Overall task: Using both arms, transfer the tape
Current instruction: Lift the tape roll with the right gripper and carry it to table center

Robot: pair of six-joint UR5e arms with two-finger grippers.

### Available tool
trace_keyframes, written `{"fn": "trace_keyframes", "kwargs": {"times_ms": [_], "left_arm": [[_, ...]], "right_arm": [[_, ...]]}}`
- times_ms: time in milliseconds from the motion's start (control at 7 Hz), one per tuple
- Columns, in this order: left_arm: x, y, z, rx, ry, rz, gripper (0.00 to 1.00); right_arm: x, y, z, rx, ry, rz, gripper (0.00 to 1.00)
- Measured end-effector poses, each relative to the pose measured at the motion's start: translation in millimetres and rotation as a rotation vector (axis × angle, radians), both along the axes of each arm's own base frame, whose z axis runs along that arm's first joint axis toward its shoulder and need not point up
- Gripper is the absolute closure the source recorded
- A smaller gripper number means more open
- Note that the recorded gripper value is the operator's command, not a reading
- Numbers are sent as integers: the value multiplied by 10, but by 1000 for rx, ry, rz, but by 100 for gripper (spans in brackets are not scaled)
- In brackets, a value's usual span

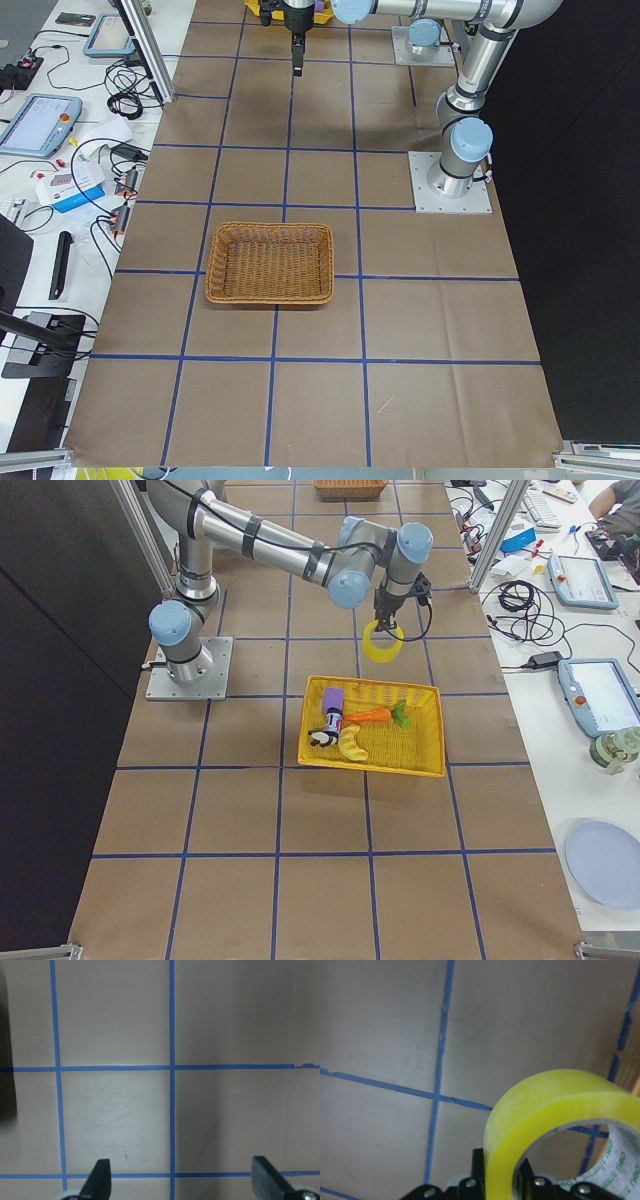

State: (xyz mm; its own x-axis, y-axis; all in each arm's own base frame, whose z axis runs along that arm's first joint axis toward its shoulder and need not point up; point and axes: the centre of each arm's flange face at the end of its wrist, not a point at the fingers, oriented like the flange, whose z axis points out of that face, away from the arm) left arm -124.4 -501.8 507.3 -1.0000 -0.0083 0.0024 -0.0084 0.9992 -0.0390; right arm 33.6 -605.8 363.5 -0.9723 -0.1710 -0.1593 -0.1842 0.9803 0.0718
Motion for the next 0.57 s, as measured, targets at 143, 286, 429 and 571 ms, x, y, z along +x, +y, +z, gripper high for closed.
{"fn": "trace_keyframes", "kwargs": {"times_ms": [143, 286, 429, 571], "left_arm": [[0, -9, -8, 0, 1, 0, 0], [-2, -21, -18, 0, 2, 0, 0], [-1, -33, -30, 1, 2, 0, 0], [1, -45, -44, 3, 0, 0, 0]], "right_arm": [[789, 113, -95, 1, 17, -28, 79], [1543, 284, -227, -17, 30, -68, 70], [2260, 463, -437, -43, 33, -117, 66], [2910, 640, -744, -55, 31, -180, 63]]}}
